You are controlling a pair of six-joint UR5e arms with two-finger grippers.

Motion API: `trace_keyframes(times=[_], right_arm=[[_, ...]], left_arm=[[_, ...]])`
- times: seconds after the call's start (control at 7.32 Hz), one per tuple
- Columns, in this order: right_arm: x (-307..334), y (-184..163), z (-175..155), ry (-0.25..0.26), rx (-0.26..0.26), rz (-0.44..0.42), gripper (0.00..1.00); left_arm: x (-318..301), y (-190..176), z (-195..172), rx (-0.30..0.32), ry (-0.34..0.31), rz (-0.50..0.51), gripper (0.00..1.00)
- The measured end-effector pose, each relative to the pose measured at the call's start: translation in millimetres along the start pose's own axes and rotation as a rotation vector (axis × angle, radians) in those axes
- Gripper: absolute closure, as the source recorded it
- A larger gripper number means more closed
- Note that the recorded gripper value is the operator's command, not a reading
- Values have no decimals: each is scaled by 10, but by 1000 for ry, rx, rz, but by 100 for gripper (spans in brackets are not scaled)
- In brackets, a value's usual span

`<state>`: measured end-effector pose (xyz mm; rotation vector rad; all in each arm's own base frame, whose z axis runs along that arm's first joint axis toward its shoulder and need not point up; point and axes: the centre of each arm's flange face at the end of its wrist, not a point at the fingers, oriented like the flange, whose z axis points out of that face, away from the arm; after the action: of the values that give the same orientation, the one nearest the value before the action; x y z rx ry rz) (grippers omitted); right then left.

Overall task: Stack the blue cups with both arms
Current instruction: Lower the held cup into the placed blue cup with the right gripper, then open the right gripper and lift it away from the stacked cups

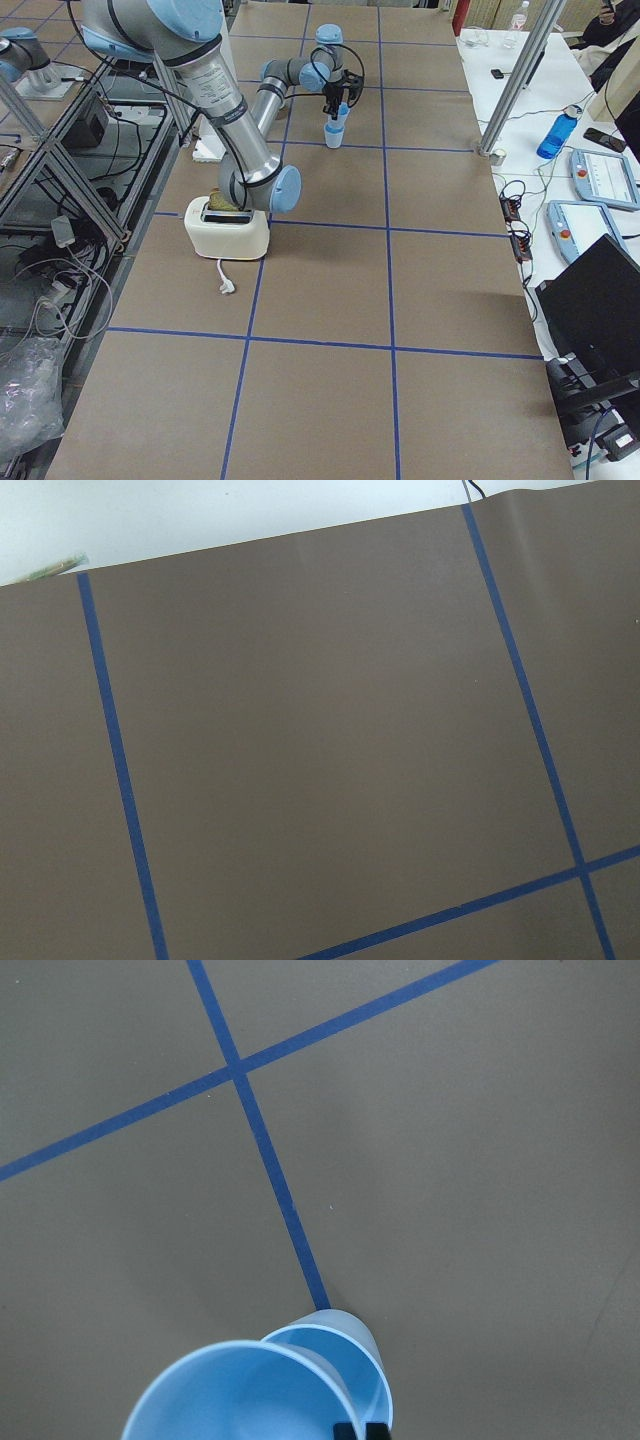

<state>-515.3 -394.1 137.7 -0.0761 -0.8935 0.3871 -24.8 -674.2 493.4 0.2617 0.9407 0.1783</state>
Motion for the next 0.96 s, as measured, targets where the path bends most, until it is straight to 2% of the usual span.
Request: trace_keyframes(times=[0.55, 0.68, 0.82, 0.96], right_arm=[[-2, -4, 0, -1, 11, -3, 100], [-2, -19, 2, -1, 25, -2, 74], [-2, -29, 6, -1, 32, -4, 1], [-9, -31, 2, -2, 35, -5, 0]], left_arm=[[-6, 3, 14, 0, 0, 2, 2], [-9, 5, 16, 0, 0, 1, 2], [-10, 7, 17, 0, 0, 1, 2], [-13, 10, 19, 0, 0, 1, 2]])
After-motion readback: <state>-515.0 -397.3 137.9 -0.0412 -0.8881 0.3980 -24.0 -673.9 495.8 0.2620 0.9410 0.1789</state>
